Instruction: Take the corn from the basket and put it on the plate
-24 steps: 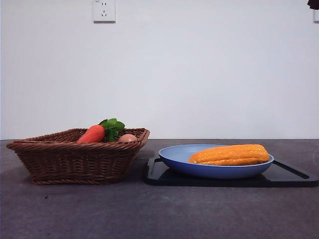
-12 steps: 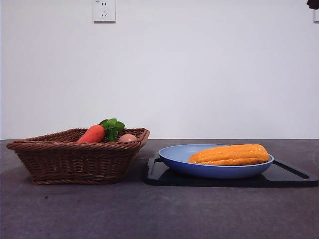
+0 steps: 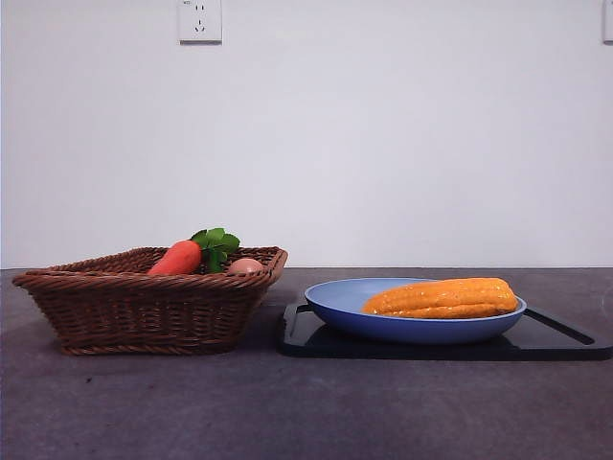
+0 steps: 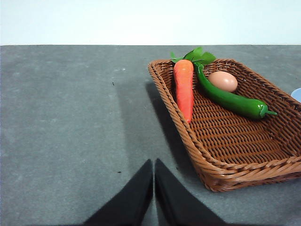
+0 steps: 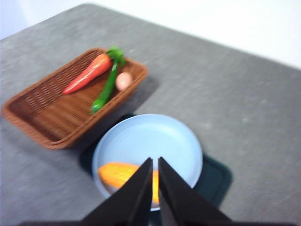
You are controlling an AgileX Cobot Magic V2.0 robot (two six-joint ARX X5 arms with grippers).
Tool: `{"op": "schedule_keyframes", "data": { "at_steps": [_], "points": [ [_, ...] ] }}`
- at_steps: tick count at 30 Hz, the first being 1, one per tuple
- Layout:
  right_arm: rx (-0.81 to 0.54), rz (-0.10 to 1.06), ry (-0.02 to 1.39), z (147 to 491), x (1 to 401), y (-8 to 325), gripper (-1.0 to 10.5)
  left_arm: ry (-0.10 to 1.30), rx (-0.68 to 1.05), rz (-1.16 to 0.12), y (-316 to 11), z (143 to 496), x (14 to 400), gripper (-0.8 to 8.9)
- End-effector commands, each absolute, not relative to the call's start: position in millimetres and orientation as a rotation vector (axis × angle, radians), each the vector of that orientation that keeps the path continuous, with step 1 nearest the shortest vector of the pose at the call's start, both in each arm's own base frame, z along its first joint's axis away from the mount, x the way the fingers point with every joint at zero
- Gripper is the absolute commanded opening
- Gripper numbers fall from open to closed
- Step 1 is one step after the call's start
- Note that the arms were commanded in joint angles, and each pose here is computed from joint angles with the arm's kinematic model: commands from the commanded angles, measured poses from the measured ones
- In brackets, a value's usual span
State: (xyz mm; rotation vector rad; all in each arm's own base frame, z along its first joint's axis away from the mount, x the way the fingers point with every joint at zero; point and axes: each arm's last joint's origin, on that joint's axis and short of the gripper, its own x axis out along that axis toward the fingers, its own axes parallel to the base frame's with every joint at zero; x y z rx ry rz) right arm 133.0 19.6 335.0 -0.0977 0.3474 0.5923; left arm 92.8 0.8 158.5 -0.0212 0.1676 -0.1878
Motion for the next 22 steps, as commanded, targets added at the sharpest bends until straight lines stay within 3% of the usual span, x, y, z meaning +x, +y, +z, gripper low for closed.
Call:
{"op": "schedule_keyframes", "data": {
  "at_steps": [1,11,22],
  "points": [
    [-0.133,0.554,0.237,317.6,125.6,15.5,0.0,0.226,-0.035,-0.184,1.1,150.0,92.4,0.08],
    [-0.169,0.366,0.015,236.5,103.3,10.1,0.0,0.226,-0.035,-0.184,1.1,150.0,92.4,0.08],
    [-0.124,0.268,0.021,178.6,97.7,7.4,0.0,0.226,-0.035,-0.184,1.1,150.0,92.4,0.08]
  ]
}}
